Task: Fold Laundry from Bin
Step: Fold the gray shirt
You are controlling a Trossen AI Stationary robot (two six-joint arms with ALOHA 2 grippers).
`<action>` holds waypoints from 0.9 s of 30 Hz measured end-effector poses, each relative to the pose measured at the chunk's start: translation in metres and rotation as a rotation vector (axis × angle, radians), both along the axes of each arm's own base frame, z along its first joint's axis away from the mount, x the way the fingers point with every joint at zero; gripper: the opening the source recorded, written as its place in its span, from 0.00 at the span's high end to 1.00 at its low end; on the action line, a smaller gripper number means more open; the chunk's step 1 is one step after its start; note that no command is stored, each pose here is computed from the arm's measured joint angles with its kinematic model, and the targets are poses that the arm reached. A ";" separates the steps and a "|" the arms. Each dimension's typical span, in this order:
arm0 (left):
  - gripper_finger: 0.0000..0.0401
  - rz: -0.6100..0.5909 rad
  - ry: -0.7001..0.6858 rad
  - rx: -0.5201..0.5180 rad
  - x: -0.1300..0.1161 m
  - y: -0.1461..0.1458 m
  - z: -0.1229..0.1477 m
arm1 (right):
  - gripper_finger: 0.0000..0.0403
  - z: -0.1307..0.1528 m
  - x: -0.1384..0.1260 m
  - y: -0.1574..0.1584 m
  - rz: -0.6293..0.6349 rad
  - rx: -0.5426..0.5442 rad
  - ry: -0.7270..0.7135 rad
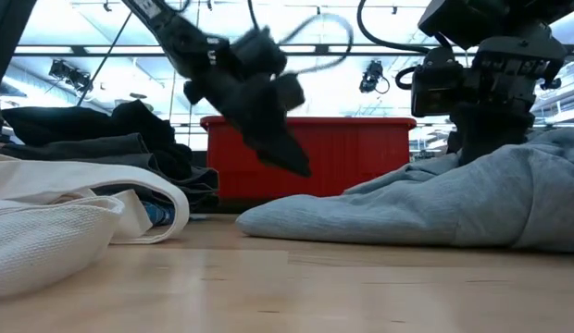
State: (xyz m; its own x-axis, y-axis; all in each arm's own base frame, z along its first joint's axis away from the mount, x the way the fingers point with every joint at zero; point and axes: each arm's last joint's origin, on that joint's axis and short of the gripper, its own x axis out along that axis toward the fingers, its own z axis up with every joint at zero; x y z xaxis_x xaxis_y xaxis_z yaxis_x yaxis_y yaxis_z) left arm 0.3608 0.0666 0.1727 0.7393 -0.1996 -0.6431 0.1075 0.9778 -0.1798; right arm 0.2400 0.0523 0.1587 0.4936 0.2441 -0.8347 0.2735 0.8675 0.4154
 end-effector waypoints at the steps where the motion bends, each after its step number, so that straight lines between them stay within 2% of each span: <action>1: 0.38 -0.033 -0.018 0.010 0.003 -0.010 0.002 | 0.92 0.000 0.000 0.000 -0.002 -0.003 -0.001; 6: 0.42 -0.068 -0.027 0.121 0.015 -0.067 -0.009 | 0.91 0.000 0.001 0.000 0.001 -0.010 -0.011; 9: 0.45 -0.080 -0.083 0.139 0.021 -0.088 -0.013 | 0.91 0.001 0.001 0.000 0.020 -0.025 -0.018; 12: 0.47 -0.082 -0.127 0.138 0.024 -0.094 -0.010 | 0.91 0.006 0.002 -0.002 0.019 -0.040 0.017; 18: 0.51 -0.050 -0.092 0.100 0.022 -0.093 -0.013 | 0.91 0.018 0.002 -0.004 -0.012 -0.104 0.100; 27: 0.52 -0.042 0.000 0.071 0.029 -0.103 -0.057 | 0.91 0.020 0.006 -0.006 -0.007 -0.101 0.061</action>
